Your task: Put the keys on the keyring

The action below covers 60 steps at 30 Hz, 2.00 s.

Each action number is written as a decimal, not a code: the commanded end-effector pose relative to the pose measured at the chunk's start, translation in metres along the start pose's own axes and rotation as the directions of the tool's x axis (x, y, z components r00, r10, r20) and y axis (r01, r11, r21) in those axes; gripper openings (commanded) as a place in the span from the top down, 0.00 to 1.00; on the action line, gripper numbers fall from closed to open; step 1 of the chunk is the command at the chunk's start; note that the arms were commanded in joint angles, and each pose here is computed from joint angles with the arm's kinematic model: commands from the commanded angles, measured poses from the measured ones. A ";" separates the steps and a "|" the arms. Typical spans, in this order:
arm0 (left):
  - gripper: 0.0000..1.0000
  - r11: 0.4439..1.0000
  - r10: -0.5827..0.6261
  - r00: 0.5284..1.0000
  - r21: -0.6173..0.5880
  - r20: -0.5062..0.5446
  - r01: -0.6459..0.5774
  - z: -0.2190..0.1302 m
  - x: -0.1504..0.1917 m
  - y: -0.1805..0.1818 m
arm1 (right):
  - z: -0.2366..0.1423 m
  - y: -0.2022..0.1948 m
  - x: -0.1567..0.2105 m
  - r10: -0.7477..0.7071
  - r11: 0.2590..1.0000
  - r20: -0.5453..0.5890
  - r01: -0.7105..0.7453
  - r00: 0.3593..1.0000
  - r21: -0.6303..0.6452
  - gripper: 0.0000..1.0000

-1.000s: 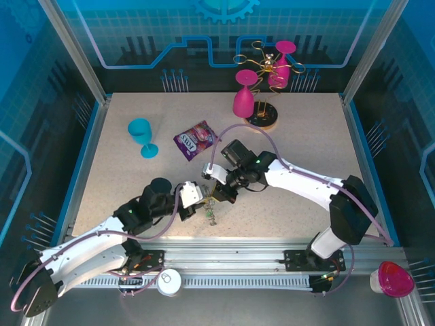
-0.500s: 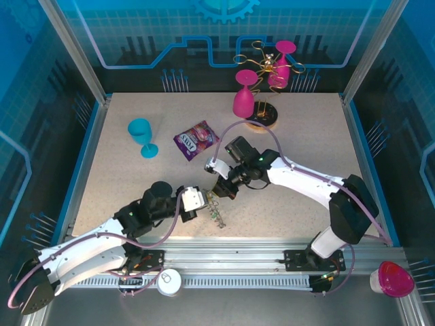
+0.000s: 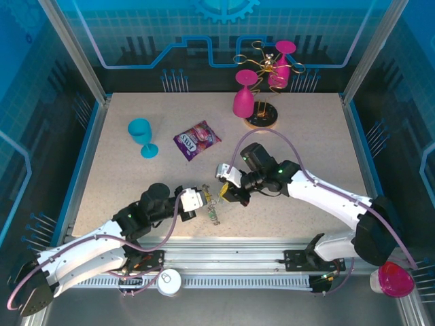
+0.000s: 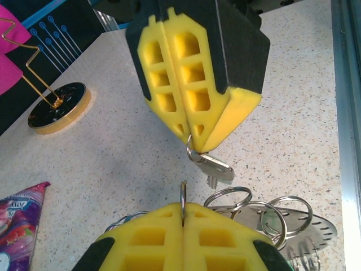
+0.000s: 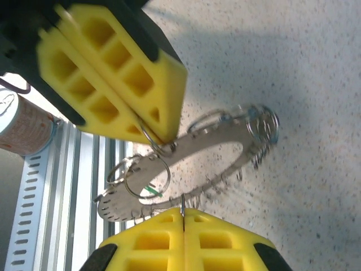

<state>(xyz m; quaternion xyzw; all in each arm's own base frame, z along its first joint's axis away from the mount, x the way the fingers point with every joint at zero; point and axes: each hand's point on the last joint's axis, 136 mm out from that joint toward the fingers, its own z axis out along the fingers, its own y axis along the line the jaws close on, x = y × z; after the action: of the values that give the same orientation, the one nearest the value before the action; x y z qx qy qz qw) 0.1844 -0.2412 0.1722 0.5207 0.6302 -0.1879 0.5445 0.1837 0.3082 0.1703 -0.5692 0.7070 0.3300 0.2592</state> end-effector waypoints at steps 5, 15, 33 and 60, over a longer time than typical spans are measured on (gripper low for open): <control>1.00 0.991 0.134 0.988 -0.026 0.074 -0.132 0.000 -0.015 -0.002 | 0.001 0.017 -0.016 -0.091 0.992 0.034 0.094 0.995 -0.086 1.00; 1.00 0.983 0.179 0.981 -0.054 0.070 -0.176 0.001 -0.015 -0.001 | 0.002 0.022 -0.018 -0.114 0.987 0.026 0.116 0.993 -0.112 1.00; 1.00 0.974 0.216 0.976 -0.084 0.035 -0.212 0.002 -0.010 0.002 | 0.002 0.024 -0.020 -0.144 0.984 0.022 0.145 0.989 -0.102 1.00; 1.00 0.967 0.236 0.971 -0.103 0.030 -0.232 0.001 -0.010 0.003 | 0.013 -0.013 -0.019 0.047 0.998 -0.067 -0.045 0.997 0.031 1.00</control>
<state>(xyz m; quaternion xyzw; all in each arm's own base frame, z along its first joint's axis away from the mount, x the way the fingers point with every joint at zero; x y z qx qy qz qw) 0.1913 -0.2396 0.1690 0.5537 0.5908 -0.0966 0.5789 0.1867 0.3279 0.1713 -0.5839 0.7072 0.3237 0.2328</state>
